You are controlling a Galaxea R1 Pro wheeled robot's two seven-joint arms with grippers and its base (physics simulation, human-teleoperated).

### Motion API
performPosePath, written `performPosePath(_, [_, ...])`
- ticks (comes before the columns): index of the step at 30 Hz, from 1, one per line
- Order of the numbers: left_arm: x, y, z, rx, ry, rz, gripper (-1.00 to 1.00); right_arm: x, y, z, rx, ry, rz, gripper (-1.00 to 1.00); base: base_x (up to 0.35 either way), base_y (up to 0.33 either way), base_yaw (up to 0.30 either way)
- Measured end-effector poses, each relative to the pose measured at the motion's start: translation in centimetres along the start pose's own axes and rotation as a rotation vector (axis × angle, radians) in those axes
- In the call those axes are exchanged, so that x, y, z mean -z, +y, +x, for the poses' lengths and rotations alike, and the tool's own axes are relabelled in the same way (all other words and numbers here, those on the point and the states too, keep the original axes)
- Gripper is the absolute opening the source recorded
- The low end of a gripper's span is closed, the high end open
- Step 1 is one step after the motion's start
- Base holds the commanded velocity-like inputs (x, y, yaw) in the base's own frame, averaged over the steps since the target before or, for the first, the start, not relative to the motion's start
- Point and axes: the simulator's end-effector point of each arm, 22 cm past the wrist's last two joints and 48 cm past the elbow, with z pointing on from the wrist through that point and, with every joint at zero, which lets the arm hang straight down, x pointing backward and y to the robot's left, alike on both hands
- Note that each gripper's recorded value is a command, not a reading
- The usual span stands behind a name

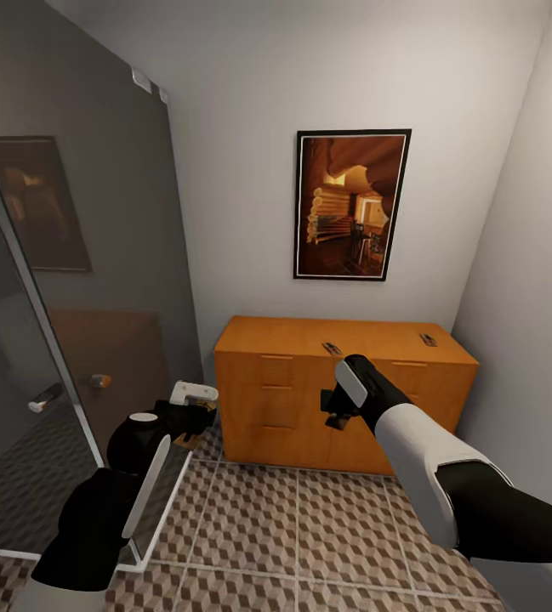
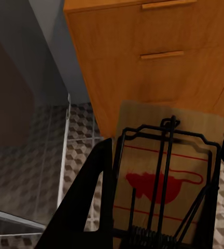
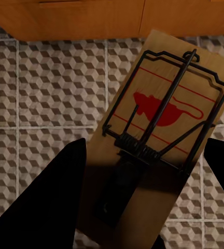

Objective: Take the four mousetraps from the cabinet in the bathroom and place them on the bathroom floor. Make sure all four end up on the same floor surface, and ensure that at least two of them are either under or directly next to the same bathroom sink.

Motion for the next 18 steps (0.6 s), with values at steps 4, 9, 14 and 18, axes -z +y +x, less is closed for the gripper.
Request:
performPosePath(4, [0.0, -0.1, 0.5, 0.001, 0.007, 0.003, -1.0, 0.0, 0.1, -0.3, -0.005, -0.012, 0.0, -1.0, -0.028, 0.002, 0.0])
performPosePath(9, [-0.1, -0.2, 1.0, 0.001, 0.014, 0.004, -1.0, -0.2, 0.2, -0.2, -0.01, -0.019, -0.002, -1.0, -0.152, 0.0, 0.0])
performPosePath(14, [-0.1, -0.2, 1.3, 0.001, 0.009, 0.004, -1.0, -0.8, 0.3, 0.4, -0.016, -0.022, -0.002, -1.0, -0.115, 0.0, 0.0])
performPosePath(18, [-0.5, -0.4, 2.2, 0.001, 0.018, 0.007, -1.0, -1.1, 0.3, 0.7, -0.023, -0.029, -0.003, -1.0, -0.036, 0.0, 0.006])
